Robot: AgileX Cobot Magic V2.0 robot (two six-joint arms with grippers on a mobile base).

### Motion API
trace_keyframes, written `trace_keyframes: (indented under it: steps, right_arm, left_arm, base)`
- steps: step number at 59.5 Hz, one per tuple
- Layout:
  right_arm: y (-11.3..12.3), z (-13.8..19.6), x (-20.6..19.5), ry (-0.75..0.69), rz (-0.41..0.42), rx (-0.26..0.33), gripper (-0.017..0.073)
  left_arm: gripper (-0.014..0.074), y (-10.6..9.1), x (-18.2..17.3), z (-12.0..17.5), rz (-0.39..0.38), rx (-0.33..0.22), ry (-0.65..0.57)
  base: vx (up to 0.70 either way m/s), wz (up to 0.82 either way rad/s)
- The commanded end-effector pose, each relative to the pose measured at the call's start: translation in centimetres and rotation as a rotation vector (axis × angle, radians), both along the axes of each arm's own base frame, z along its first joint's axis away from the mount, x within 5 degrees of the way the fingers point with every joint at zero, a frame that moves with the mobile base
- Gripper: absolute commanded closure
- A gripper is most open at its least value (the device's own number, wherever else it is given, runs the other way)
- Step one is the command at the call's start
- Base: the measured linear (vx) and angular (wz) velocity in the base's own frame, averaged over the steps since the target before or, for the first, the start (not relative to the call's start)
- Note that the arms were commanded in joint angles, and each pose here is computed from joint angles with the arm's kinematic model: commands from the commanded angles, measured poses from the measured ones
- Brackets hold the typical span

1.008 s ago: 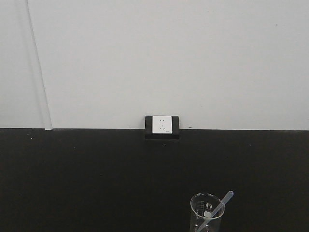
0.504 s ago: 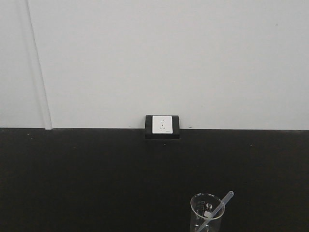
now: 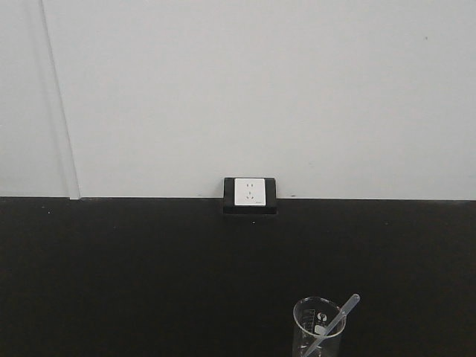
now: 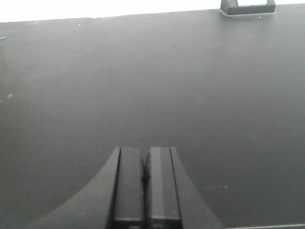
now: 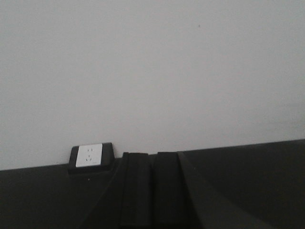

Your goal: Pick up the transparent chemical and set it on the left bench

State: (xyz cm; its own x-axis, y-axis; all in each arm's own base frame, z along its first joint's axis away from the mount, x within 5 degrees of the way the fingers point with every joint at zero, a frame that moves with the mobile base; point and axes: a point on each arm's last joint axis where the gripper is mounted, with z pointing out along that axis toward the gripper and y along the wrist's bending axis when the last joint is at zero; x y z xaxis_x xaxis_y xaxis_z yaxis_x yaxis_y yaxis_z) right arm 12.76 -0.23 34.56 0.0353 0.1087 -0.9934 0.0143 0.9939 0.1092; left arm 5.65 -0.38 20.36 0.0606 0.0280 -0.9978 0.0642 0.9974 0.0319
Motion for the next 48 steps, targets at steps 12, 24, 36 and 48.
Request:
trace_keyframes:
  steps: [12,24,36,48]
  right_arm:
    - [-0.1,1.2,2.0,-0.046,-0.004,0.030,0.0517]
    - [-0.1,1.2,2.1,-0.041,-0.004,0.024,0.0334]
    - [-0.1,1.1,2.1,-0.038,-0.005,0.079,0.0019]
    - [0.4,-0.2,3.1,0.075,0.022,0.402,-0.0106]
  left_arm:
    - [0.0597,0.0,-0.1,0.3,-0.001,-0.014,-0.081]
    - [0.0597,0.0,-0.1,0.3,-0.001,-0.014,-0.081]
    - [0.0597,0.0,-0.1,0.3,-0.001,-0.014,-0.081]
    - [0.0597,0.0,-0.1,0.3,-0.001,-0.014,-0.081]
  base:
    - [0.00,0.00]
    - [0.00,0.00]
    - [0.00,0.00]
    - [0.00,0.00]
